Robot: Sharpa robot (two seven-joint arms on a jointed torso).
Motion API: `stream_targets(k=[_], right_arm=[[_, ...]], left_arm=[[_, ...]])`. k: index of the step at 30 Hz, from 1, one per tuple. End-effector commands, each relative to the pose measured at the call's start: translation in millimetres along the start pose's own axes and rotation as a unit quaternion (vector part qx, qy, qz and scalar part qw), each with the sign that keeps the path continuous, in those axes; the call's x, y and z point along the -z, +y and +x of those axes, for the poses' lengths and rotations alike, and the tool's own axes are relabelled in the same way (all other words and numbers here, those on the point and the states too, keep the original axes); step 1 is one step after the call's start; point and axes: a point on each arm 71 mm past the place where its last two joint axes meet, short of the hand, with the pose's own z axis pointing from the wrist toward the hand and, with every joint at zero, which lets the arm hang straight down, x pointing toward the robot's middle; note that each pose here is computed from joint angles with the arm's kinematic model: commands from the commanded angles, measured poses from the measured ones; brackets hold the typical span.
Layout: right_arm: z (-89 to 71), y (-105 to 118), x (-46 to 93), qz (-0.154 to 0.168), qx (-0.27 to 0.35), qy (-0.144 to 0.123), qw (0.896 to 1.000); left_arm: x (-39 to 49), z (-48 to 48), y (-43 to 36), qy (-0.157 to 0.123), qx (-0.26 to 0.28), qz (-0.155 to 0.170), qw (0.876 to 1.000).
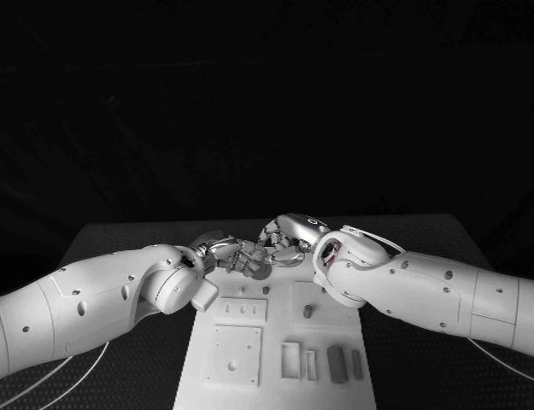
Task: Assemble the parts on the task board
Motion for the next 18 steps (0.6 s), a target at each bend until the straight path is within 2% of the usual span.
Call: stream_targets(k=[1, 11, 18], right_arm=[[1.5, 0.2, 0.1, 0.0, 0.002, 0.007, 1.0], [2.5, 2.0, 0.2, -0.002, -0.001, 0.012, 1.0], [2.3, 0.6, 1.5, -0.001, -0.003, 0.015, 1.0]], left_arm=[[-0.3, 2.1, -1.4, 0.005, -0.002, 0.004, 1.0], [-1.1, 1.9, -1.7, 0.002, -0.003, 0.005, 1.0], [-1.3, -0.8, -0.6, -0.01, -0.003, 0.007, 1.0]])
